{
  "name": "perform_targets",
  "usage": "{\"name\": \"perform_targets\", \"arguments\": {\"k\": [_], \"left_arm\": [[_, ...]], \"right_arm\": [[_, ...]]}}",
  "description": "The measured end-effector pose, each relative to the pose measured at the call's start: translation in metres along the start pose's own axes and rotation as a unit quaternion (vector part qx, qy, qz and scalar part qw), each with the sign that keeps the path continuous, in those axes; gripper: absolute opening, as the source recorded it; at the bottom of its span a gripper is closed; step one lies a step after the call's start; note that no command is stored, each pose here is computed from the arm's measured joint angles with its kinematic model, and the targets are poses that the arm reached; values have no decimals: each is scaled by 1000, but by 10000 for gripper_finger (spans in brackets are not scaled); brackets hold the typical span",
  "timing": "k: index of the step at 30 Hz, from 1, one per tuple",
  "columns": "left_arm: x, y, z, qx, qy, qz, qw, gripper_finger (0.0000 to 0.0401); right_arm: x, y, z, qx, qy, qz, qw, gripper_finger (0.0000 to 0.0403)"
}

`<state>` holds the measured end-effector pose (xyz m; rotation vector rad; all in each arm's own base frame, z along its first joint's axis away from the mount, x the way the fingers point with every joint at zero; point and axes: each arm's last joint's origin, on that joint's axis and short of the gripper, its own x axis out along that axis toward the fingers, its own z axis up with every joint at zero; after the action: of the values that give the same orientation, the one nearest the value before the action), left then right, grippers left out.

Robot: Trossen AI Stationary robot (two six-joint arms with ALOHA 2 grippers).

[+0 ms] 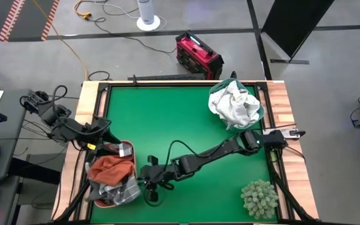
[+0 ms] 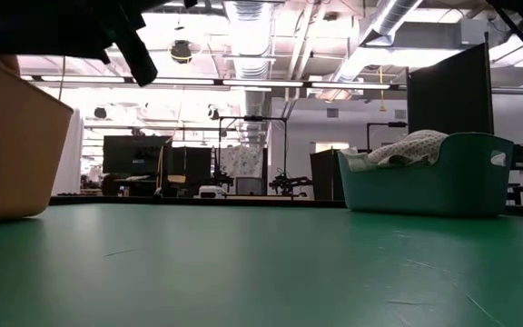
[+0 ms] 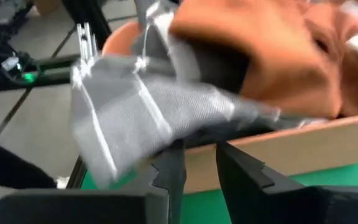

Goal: Sort towels by color in basket
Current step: Adjust the orange bin, then return to Home Position

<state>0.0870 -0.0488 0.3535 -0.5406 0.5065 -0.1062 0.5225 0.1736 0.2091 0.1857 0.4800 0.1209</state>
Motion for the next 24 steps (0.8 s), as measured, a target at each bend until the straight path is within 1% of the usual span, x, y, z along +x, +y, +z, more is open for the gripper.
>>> {"name": "perform_targets", "arguments": {"k": [2, 4, 7, 9, 11, 14, 16, 19, 20, 22, 24], "left_arm": [[1, 0, 0, 3, 2, 0, 1000, 258], [1, -1, 0, 2, 4, -1, 1000, 258], [4, -1, -2, -6, 17, 4, 1000, 258], [4, 2, -4, -19, 30, 17, 999, 258], [7, 3, -7, -26, 45, 36, 998, 258], [15, 2, -8, -23, 47, 64, 997, 258], [21, -2, -5, -3, 18, 76, 997, 258], [27, -10, 6, 34, -51, 73, 995, 258], [27, -12, 9, 44, -73, 73, 994, 258], [25, -15, 15, 61, -115, 81, 988, 258], [21, -14, 17, 76, -138, 95, 983, 258]], "right_arm": [[1, -5, 3, -1, -9, -2, 1000, 120], [0, -9, 5, 0, -4, -7, 1000, 120], [-14, -14, 8, 10, 48, -28, 998, 120], [-35, -17, 19, 25, 83, -43, 995, 120], [-59, -17, 34, 35, 103, -52, 993, 120], [-91, -18, 56, 20, 99, -66, 993, 120], [-111, -19, 70, 12, 82, -86, 993, 120], [-141, -19, 86, 7, 55, -128, 990, 120], [-149, -19, 87, 5, 53, -141, 989, 120], [-163, -20, 85, 13, 47, -148, 988, 120], [-176, -22, 76, 28, 53, -150, 987, 120]]}}
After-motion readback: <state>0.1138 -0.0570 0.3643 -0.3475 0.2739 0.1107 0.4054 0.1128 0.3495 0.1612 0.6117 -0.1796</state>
